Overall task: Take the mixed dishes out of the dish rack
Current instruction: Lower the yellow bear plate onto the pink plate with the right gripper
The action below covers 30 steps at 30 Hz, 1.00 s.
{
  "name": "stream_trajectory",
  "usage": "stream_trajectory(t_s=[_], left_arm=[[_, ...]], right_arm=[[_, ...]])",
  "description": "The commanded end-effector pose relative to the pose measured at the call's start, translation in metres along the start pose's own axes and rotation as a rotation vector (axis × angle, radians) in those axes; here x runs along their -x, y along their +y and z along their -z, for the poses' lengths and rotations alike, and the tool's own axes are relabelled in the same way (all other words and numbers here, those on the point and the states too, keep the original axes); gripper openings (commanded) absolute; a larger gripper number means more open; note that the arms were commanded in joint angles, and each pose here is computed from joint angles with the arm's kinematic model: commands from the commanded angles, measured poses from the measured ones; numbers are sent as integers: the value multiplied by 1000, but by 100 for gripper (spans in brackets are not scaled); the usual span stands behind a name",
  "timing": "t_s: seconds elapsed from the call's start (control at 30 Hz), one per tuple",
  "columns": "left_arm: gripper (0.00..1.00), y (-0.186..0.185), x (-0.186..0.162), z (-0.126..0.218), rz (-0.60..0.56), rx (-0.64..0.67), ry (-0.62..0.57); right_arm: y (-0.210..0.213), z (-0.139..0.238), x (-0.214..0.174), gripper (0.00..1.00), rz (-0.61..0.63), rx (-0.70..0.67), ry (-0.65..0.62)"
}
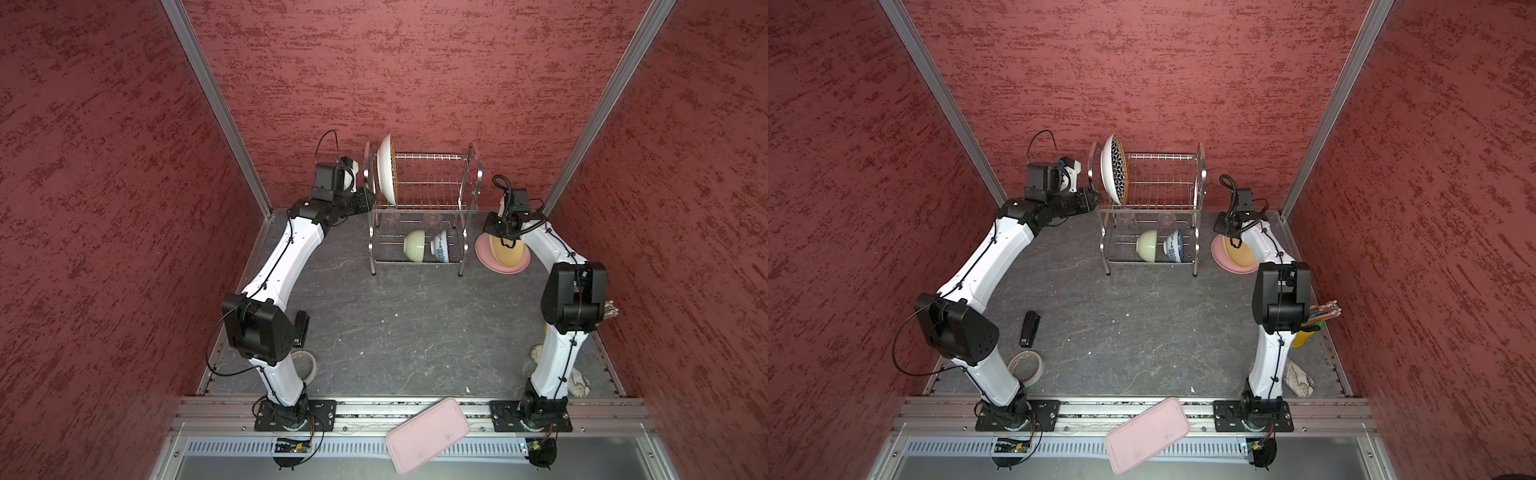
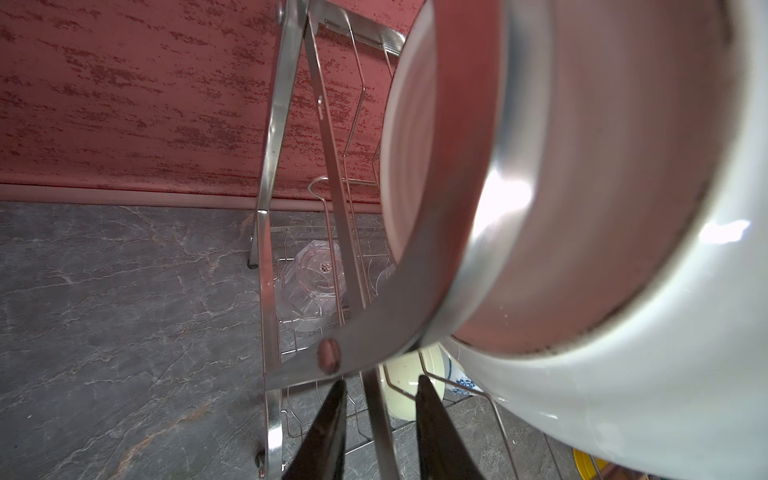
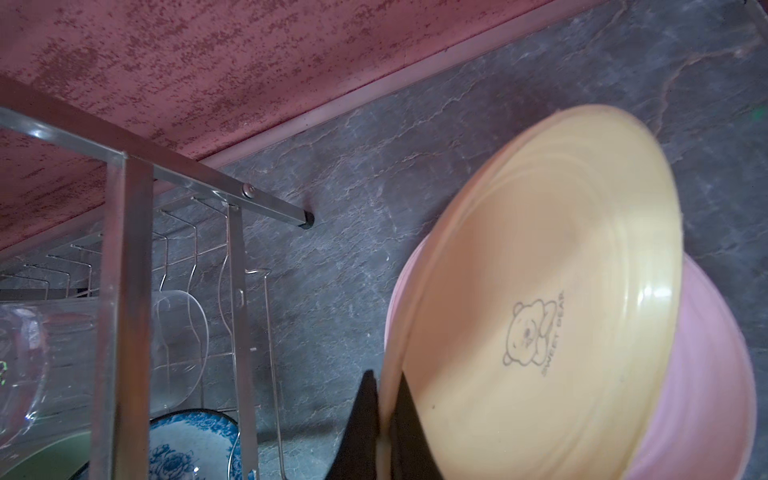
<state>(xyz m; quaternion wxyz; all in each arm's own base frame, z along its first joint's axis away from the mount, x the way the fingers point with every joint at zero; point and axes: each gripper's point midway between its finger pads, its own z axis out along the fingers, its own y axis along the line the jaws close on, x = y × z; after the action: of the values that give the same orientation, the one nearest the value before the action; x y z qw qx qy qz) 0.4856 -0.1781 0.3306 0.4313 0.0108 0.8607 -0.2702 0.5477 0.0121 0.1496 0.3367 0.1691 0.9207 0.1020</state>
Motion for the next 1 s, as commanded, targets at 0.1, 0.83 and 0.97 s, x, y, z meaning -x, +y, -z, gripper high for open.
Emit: stream_trajectory(t_s=[0.1, 0.83, 0.97], left_arm=[[29, 36, -29, -8, 19, 108, 106], [29, 38, -33, -12, 26, 107, 116], [30, 38, -33, -12, 25, 107, 117]], right_arm=[[-10, -15, -20, 0, -30, -43, 92], [-23, -50, -83, 6, -4, -117, 269], [-22, -55, -87, 24, -14, -100, 274]])
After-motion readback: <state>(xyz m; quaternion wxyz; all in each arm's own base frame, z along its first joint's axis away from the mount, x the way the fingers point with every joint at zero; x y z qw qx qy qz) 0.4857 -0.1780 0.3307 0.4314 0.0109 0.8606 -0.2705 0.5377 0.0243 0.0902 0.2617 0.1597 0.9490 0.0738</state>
